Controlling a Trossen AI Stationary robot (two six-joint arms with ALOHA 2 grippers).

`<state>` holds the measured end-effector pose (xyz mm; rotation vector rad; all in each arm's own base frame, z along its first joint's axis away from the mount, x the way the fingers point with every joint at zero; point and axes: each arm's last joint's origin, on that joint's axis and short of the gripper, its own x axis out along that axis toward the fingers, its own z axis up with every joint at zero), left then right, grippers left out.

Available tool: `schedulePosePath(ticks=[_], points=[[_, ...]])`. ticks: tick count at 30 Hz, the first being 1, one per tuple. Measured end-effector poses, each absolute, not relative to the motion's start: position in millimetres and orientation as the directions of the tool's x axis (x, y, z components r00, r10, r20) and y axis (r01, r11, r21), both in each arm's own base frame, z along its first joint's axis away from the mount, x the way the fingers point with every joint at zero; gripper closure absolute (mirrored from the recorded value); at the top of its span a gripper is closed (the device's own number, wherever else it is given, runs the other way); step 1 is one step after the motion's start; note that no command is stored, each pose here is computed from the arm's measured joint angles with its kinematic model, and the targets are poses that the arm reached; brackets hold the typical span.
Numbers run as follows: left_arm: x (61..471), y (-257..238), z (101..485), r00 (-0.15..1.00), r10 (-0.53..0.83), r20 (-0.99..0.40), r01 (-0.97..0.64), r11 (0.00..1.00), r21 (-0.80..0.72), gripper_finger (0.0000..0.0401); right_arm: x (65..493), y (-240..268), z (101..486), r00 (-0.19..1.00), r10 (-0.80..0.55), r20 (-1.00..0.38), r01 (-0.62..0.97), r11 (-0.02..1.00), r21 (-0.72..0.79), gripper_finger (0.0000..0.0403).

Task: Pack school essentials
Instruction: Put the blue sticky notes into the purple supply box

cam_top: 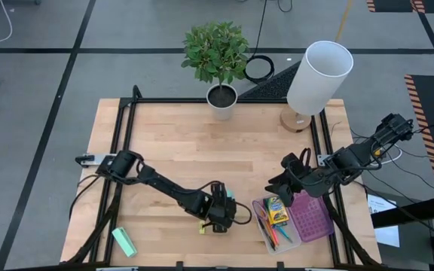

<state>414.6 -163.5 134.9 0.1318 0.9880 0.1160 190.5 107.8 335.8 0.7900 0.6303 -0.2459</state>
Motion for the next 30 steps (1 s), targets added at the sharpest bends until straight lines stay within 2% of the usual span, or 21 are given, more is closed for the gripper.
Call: schedulePosePath(ticks=[4,12,16,24,30], points=[[415,-163,136,0.554,0.182,-0.812,-0.055,0.982,0.183,0.0164,190,108,336,0.792,0.026,-0.610,0.424,0.695,0.581,0.0232],[413,-170,133,0.553,0.160,-0.818,0.018,0.979,0.203,0.0231,190,108,336,0.792,0.028,-0.610,0.418,0.704,0.575,0.0232],[414,-172,125,0.546,0.148,-0.825,0.029,0.980,0.195,0.0247,190,108,336,0.786,0.051,-0.616,0.407,0.707,0.578,0.0232],[414,-174,121,0.549,0.177,-0.817,0.016,0.975,0.222,0.0255,189,108,337,0.787,0.058,-0.614,0.399,0.712,0.578,0.0232],[416,-175,120,0.561,0.172,-0.810,0.015,0.976,0.218,0.0307,189,108,337,0.787,0.057,-0.614,0.399,0.712,0.578,0.0232]])
